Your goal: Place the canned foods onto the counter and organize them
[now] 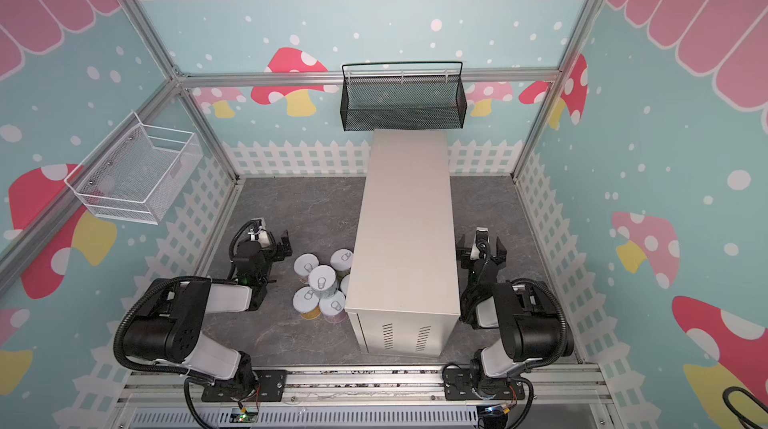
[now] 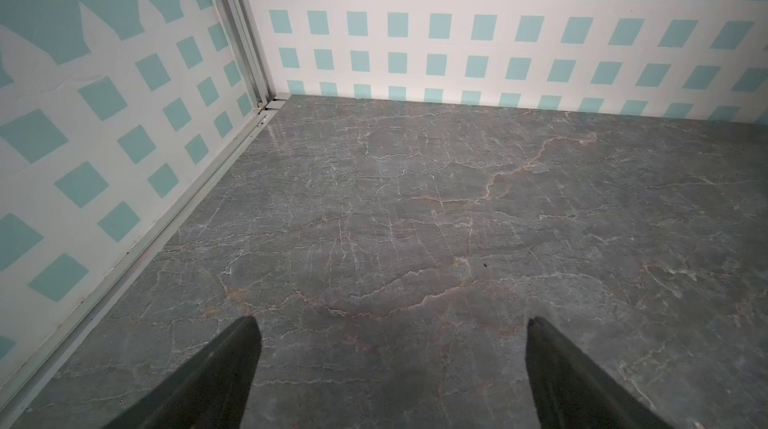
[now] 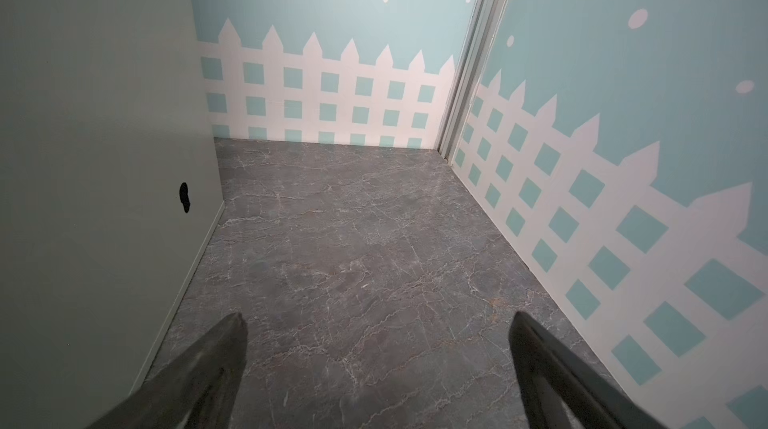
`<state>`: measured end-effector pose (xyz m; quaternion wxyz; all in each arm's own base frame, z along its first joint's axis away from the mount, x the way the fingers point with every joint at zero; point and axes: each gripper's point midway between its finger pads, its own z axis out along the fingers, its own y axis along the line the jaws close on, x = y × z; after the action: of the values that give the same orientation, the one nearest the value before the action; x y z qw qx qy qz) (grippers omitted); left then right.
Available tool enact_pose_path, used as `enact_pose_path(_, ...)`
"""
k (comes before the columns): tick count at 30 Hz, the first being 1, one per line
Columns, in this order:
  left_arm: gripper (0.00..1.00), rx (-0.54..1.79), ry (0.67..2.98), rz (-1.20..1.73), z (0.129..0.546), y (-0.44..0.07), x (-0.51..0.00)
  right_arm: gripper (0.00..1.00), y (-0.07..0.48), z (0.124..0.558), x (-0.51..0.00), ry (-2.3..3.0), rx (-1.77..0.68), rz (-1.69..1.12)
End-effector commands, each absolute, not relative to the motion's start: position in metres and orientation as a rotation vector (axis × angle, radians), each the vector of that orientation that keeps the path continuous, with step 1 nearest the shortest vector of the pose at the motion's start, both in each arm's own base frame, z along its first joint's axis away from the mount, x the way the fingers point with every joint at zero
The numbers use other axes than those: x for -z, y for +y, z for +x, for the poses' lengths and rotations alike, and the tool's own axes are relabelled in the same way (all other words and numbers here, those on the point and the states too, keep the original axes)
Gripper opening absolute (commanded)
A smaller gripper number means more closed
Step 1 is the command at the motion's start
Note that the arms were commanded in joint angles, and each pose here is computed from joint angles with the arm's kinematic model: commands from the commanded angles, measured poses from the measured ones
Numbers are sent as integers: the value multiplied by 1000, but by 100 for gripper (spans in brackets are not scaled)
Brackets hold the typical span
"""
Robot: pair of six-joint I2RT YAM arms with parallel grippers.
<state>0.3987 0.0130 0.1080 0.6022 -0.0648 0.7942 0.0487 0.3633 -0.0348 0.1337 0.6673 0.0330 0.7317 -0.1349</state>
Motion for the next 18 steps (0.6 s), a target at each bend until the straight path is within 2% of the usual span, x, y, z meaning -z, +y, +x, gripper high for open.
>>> enact_pose_path(1, 99, -98, 1823, -161, 404, 14, -116, 100, -37, 363, -137, 1639, 310, 88)
enact_pose_path(18, 99, -97, 1820, -161, 403, 14, -117, 100, -37, 363, -137, 1638, 309, 88)
